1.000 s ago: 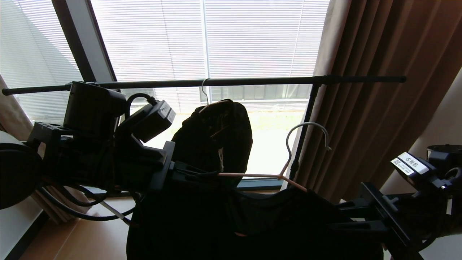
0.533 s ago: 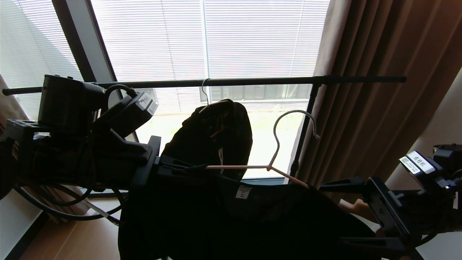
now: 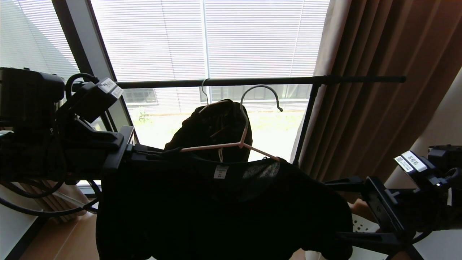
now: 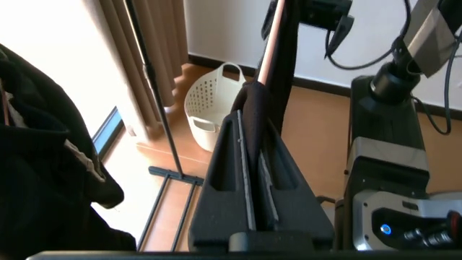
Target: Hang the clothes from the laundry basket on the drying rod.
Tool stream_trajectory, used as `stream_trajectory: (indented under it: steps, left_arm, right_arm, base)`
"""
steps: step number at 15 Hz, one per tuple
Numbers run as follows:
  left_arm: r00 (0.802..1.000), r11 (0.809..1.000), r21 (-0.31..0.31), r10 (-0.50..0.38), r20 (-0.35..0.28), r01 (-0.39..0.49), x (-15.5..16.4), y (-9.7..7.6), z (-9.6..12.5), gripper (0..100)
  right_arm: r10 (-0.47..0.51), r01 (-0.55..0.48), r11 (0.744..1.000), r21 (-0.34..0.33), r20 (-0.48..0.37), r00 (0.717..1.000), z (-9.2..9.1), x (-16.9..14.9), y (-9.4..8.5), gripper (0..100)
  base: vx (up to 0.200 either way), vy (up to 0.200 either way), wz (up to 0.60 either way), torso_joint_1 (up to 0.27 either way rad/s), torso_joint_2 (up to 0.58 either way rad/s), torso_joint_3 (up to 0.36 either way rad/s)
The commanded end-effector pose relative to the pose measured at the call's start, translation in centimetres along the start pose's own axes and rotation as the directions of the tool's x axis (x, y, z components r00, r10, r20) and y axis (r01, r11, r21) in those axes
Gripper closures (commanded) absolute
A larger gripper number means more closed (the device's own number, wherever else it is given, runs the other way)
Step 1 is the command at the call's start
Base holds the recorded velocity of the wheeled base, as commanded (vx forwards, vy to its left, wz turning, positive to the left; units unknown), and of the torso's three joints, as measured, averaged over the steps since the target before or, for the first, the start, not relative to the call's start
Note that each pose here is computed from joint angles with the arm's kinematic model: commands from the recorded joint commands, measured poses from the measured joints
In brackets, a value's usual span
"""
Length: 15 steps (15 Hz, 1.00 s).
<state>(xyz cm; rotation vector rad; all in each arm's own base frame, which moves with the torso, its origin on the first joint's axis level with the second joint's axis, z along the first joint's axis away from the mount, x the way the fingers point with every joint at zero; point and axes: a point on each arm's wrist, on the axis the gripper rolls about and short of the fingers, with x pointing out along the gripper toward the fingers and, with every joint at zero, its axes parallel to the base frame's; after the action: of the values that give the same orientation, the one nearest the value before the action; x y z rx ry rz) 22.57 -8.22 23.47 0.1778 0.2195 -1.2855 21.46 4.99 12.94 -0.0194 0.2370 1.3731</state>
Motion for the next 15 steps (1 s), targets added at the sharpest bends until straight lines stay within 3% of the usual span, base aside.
stream_trajectory:
  steps: [1,11,12,15]
  left_arm:
    - [1.0,1.0,0.001,0.017,0.019,-0.018,-0.4,0.0,0.4,100]
    - [0.998,0.999,-0.022,0.051,0.044,-0.05,-0.9,0.6,0.6,100]
    - [0.997,0.998,-0.024,0.063,0.044,-0.062,-1.2,0.6,0.5,100]
    - [0.997,0.998,-0.024,0.065,0.044,-0.064,-1.3,0.5,0.5,100]
  right_arm:
    - [-0.006,0.007,0.999,0.041,-0.019,1.0,-1.3,0.3,-1.6,0]
    - [-0.065,0.066,0.995,0.08,-0.025,0.998,-2.4,-0.5,-3.9,0]
    - [-0.067,0.069,0.994,0.087,-0.026,0.997,-2.6,-0.5,-4.1,100]
    - [-0.068,0.07,0.994,0.088,-0.028,0.997,-2.6,-0.5,-4.2,100]
  base:
    - [0.0,0.0,0.0,0.0,0.0,0.0]
    - [0.0,0.0,0.0,0.0,0.0,0.0]
    - [0.0,0.0,0.0,0.0,0.0,0.0]
    - [0.0,0.0,0.0,0.0,0.0,0.0]
